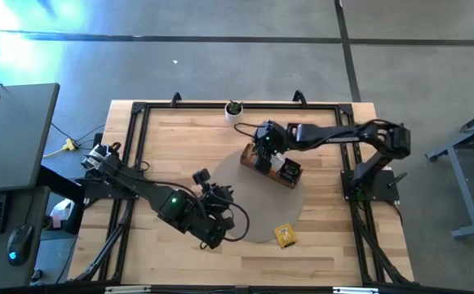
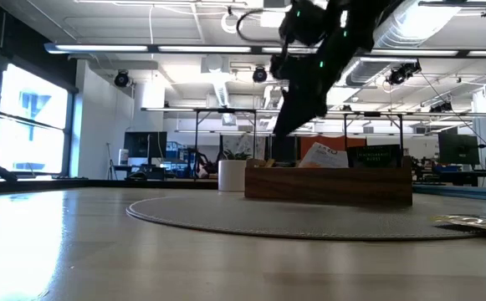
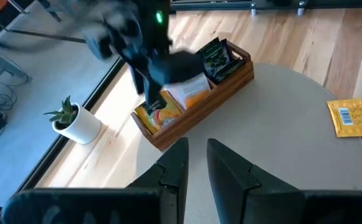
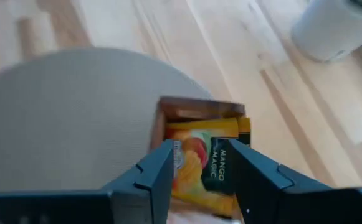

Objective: Pick & Place Tea
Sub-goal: Put the yellow tea bag into the left section of the wooden organizer

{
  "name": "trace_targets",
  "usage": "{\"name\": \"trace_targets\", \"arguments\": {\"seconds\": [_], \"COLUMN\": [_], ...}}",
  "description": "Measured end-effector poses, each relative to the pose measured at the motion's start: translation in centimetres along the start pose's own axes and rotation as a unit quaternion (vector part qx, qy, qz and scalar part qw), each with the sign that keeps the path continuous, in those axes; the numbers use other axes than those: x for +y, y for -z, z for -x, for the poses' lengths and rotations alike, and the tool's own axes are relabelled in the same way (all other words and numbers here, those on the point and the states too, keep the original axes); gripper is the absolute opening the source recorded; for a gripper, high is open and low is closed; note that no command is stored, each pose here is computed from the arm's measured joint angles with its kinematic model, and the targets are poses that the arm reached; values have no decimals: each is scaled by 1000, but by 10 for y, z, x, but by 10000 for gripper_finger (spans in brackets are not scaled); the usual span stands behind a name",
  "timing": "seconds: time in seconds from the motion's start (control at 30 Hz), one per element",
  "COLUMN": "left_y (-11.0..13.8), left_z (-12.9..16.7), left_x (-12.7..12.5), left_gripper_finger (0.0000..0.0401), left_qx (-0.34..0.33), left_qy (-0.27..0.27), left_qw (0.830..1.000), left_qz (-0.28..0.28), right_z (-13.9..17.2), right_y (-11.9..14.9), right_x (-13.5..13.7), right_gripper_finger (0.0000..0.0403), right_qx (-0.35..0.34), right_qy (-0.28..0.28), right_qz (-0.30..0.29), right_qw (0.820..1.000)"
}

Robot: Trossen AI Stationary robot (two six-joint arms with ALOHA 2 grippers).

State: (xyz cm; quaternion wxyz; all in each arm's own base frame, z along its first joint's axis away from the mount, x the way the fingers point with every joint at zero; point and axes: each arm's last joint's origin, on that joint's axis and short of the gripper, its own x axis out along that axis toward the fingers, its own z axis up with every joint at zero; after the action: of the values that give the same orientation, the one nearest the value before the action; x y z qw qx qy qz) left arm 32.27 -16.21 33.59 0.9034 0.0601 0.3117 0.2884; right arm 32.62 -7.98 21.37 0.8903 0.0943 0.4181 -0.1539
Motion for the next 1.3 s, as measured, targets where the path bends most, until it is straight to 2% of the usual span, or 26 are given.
{"name": "trace_targets", "arguments": {"seconds": [0.13, 0.23, 0.33, 0.47, 0.57, 0.63, 0.7, 0.8, 0.87, 0.97, 1.07, 1.23, 1.3], "left_y": [0, 0, 0, -2, 0, -2, -6, -8, -12, -7, -9, 4, 11], "left_z": [0, 0, 0, -7, -26, -41, -60, -93, -121, -151, -176, -217, -223], "left_x": [0, 0, 0, 0, -6, -11, -18, -29, -41, -46, -51, -66, -68], "left_gripper_finger": [58, 58, 58, 58, 58, 58, 58, 58, 58, 58, 58, 58, 58], "left_qx": [0, 0, 0, 15, 67, 71, 75, 101, 84, 82, 57, 47, 69], "left_qy": [0, 0, 0, 11, 55, 65, 96, 193, 253, 288, 316, 368, 369], "left_qw": [1000, 1000, 1000, 1000, 996, 995, 992, 976, 963, 954, 946, 925, 923], "left_qz": [0, 2, 12, 20, 26, 26, 33, 21, 28, 19, 46, 80, 85], "right_z": [38, 61, 76, 85, 90, 91, 91, 93, 97, 103, 105, 87, 78], "right_y": [-12, -5, 14, 56, 97, 124, 150, 182, 200, 216, 225, 243, 251], "right_x": [9, 30, 64, 115, 149, 168, 182, 200, 206, 210, 212, 218, 219], "right_gripper_finger": [149, 149, 149, 149, 149, 149, 149, 149, 149, 149, 149, 149, 149], "right_qx": [15, 38, 71, 113, 133, 118, 83, 3, -41, -89, -104, -71, -55], "right_qy": [-8, -27, -60, -109, -146, -167, -176, -208, -215, -201, -179, -166, -156], "right_qz": [-15, 12, 43, 106, 157, 172, 183, 220, 268, 322, 353, 374, 389], "right_qw": [1000, 999, 995, 982, 968, 964, 964, 953, 938, 921, 912, 910, 906]}}
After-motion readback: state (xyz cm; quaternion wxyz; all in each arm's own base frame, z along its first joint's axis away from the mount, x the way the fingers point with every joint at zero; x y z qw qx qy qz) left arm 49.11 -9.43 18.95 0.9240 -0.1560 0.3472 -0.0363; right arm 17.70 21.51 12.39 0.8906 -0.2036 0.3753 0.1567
